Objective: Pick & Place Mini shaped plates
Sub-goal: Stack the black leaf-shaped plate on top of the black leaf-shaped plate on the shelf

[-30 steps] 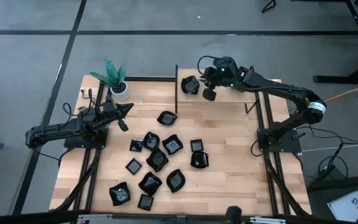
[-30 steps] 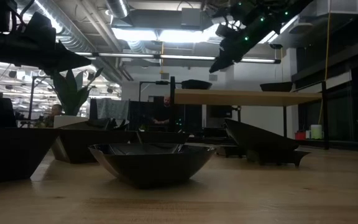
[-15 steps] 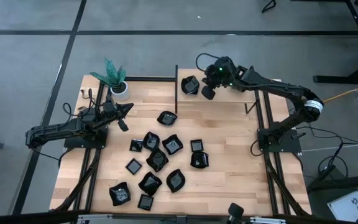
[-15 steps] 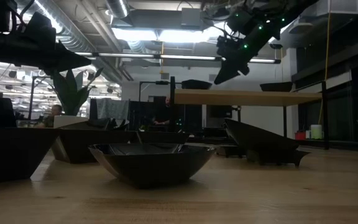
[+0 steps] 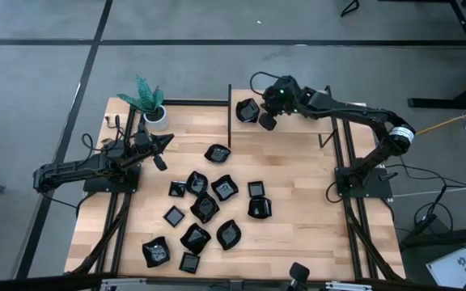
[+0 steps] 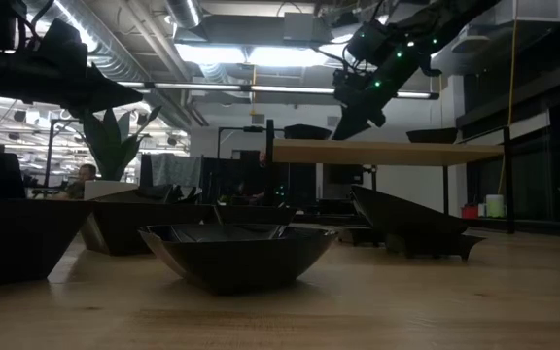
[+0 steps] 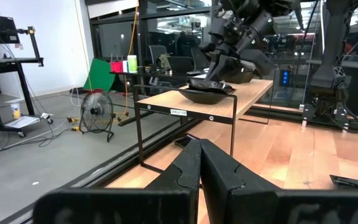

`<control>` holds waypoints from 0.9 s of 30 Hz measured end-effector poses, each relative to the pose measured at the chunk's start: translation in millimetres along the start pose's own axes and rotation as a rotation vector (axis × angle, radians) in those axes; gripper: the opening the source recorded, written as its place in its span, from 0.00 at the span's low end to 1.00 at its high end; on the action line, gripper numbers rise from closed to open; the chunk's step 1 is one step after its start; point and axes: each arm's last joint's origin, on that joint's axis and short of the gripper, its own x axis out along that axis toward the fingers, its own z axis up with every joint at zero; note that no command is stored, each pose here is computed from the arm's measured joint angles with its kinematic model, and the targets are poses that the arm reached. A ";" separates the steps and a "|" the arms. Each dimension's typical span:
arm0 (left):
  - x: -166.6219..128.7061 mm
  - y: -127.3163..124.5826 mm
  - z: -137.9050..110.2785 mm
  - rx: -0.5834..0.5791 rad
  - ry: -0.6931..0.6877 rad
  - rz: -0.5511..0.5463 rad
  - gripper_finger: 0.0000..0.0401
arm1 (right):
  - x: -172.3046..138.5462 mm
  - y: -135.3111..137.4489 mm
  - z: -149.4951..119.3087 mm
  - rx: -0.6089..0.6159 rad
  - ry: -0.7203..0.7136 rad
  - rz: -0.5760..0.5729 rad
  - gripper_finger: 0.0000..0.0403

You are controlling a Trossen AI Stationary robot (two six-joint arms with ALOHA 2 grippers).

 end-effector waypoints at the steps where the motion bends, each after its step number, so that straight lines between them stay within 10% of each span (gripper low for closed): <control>1: 0.0 0.0 0.0 0.000 0.000 0.000 0.01 | 0.0 0.0 0.9 -0.009 -0.010 0.002 0.02; 27: 0.0 0.0 0.0 0.000 0.000 0.000 0.01 | 2.3 6.8 24.8 -0.119 -0.279 0.087 0.02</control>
